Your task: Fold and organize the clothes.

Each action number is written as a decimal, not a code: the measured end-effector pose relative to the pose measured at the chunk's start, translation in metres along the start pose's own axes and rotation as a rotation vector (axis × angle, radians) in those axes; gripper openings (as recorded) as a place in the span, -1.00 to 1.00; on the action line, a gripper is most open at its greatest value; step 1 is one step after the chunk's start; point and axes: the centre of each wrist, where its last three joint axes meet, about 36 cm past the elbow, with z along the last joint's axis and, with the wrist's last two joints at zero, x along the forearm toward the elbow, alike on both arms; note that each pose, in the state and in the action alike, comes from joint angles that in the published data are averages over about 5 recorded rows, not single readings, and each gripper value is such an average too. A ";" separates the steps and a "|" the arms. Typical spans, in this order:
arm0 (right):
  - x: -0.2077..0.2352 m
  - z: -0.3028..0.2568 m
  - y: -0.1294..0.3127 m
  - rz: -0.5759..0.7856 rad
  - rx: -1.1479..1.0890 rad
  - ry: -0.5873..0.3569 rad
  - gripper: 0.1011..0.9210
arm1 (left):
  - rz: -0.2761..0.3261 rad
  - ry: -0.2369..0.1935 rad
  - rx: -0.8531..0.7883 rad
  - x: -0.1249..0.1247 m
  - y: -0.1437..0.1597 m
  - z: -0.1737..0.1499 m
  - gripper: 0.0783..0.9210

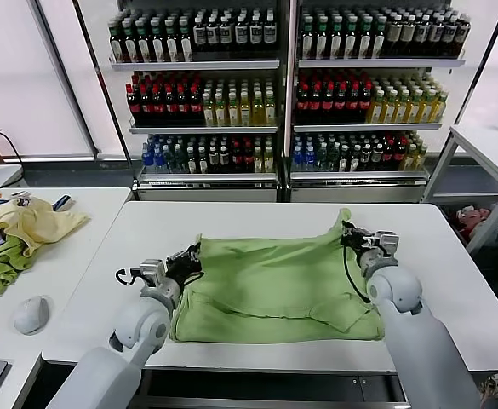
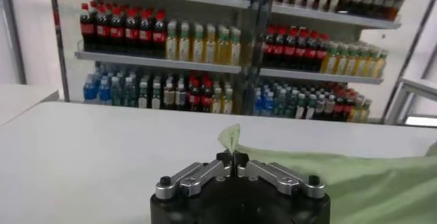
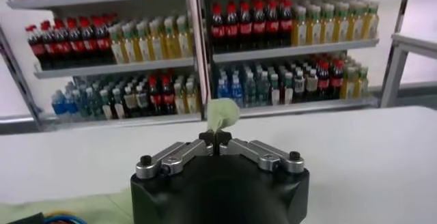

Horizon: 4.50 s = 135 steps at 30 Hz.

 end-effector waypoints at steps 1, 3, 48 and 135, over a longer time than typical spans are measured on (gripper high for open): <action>0.007 0.001 -0.001 0.000 0.000 -0.003 -0.96 | 0.006 0.002 -0.001 0.005 -0.001 0.001 -0.97; 0.021 0.004 -0.003 0.002 -0.001 -0.005 -0.96 | 0.015 0.008 -0.002 0.014 -0.001 0.003 -0.97; 0.123 0.070 0.013 0.103 0.042 0.152 0.75 | -0.207 0.118 -0.252 0.063 -0.035 0.071 0.68; 0.124 0.051 0.004 0.096 0.031 0.100 0.76 | 0.047 0.047 0.044 0.056 -0.060 -0.024 -0.88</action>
